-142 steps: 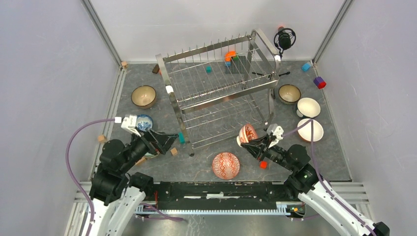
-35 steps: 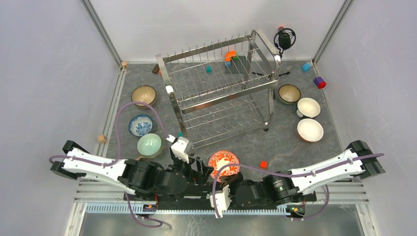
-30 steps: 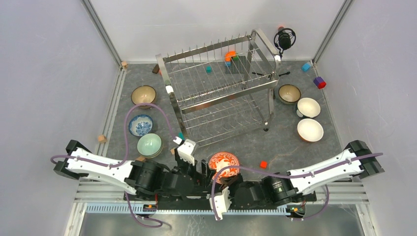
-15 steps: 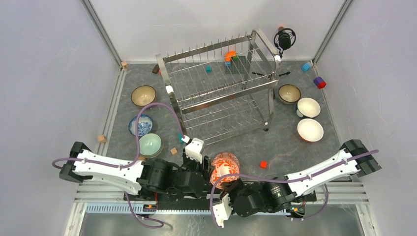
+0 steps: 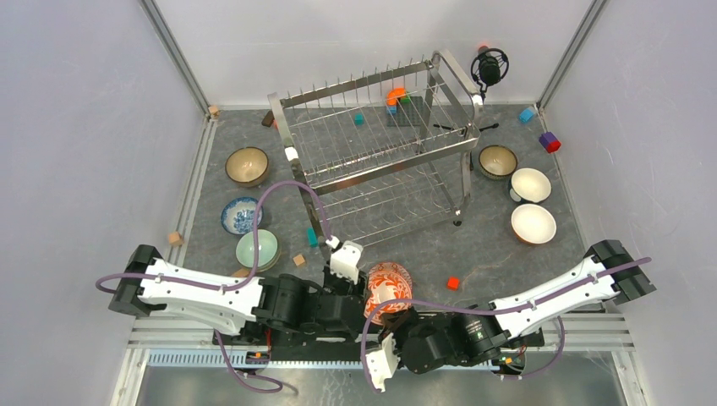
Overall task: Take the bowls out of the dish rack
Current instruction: Place the bowl with the bowl.
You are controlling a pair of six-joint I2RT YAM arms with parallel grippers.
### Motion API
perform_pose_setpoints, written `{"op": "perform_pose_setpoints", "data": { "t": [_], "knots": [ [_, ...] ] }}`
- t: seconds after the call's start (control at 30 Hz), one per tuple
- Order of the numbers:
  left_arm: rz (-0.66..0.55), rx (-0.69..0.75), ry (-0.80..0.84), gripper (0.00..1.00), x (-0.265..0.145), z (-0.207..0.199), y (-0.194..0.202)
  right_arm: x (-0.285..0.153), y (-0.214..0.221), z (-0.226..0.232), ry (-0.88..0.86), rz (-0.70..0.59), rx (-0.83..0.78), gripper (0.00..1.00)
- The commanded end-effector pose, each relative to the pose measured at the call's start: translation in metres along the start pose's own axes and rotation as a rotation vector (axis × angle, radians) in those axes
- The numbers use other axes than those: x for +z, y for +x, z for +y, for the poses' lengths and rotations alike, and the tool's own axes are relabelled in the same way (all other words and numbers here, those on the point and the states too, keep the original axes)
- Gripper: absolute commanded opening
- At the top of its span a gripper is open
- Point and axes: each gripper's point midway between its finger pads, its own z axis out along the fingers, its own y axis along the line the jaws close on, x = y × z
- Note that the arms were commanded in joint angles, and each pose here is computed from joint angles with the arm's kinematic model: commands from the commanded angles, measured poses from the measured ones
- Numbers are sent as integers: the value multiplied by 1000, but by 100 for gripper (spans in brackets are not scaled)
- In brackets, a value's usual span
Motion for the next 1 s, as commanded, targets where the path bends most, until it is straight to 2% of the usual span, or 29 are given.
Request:
{"op": "perform_pose_setpoints", "data": {
  "t": [0.0, 0.27, 0.33, 0.43, 0.53, 0.57, 0.67, 0.7, 0.73, 0.8, 0.97],
  "knots": [
    [-6, -1, 21, 52, 1, -9, -5, -10, -28, -25, 76, -84, 58, 0],
    [-3, -1, 25, 33, 2, -11, -3, -11, -29, -26, 81, -94, 71, 0],
    [-4, -5, 27, 28, 2, -12, -4, -12, -32, -27, 85, -100, 94, 4],
    [-11, -19, 26, 18, 2, -11, -5, -16, -40, -30, 87, -138, 155, 18],
    [-24, -34, 24, 3, 1, -10, -9, -21, -49, -33, 82, -177, 231, 47],
    [-29, -42, 22, 2, 1, -10, -10, -23, -52, -34, 76, -195, 254, 54],
    [-40, -59, 24, 2, -1, -9, -12, -31, -64, -36, 58, -250, 331, 66],
    [-45, -67, 24, 2, -1, -8, -14, -34, -67, -38, 56, -269, 359, 73],
    [-49, -70, 22, 2, -1, -7, -14, -37, -71, -41, 57, -288, 386, 85],
    [-60, -86, 19, 2, -2, -5, -16, -45, -74, -55, 109, -305, 484, 87],
    [-88, -138, 1, 2, -2, 4, -18, -76, -62, -111, 367, -340, 811, 90]
  ]
}}
